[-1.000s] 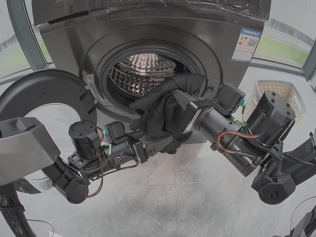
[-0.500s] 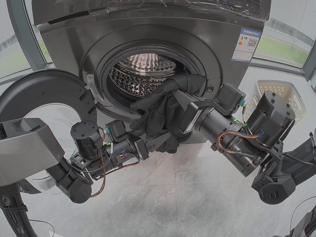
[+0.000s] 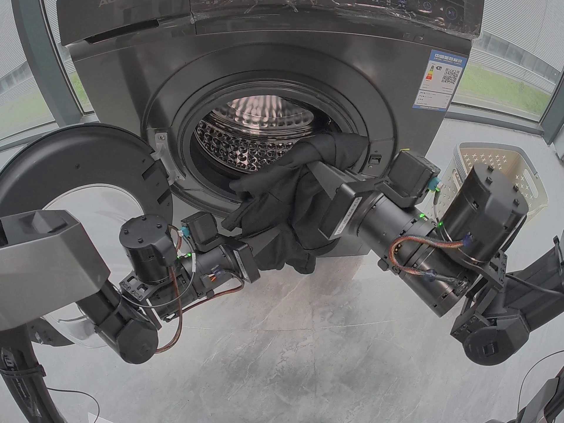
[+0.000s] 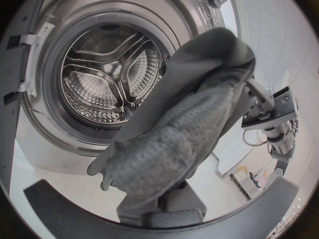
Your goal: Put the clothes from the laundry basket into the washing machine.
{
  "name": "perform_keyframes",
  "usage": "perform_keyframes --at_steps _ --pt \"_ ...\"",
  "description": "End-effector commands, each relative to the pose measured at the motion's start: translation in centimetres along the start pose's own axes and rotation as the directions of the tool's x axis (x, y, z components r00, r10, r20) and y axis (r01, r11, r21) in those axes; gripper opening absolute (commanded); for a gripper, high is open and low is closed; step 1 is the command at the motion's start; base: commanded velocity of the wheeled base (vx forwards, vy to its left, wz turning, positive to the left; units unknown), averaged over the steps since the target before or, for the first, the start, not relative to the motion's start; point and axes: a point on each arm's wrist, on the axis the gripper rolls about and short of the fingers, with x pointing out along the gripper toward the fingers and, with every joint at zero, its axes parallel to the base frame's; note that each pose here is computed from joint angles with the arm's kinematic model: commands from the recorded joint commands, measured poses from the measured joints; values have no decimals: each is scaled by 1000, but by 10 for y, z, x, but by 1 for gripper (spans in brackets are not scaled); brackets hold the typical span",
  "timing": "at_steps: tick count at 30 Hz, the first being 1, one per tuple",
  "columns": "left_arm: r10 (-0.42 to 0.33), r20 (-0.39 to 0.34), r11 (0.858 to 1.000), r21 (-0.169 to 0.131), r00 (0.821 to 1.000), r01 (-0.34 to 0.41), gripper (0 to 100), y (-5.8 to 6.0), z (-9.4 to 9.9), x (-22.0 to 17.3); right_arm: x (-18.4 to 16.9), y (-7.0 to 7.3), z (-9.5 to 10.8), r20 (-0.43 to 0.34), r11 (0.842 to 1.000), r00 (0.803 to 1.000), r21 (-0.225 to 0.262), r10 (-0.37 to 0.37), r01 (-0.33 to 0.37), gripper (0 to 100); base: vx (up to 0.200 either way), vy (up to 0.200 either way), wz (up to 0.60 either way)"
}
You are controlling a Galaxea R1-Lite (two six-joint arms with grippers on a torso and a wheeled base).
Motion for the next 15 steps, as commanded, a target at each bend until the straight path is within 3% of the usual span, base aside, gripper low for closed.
perform_keyframes --at_steps 1,7,15 --pt "-36 33 999 15 999 36 0 -25 25 -36 -4 -7 -5 -27 1000 999 -12 -18 18 0 0 0 0" --pt "-55 83 998 37 995 52 0 -48 46 -78 -20 -11 -21 -111 999 994 -30 -20 17 0 0 0 0" --pt "-68 154 996 62 986 59 0 -60 66 -109 -35 -18 -35 -189 999 982 -45 -26 18 0 0 0 0"
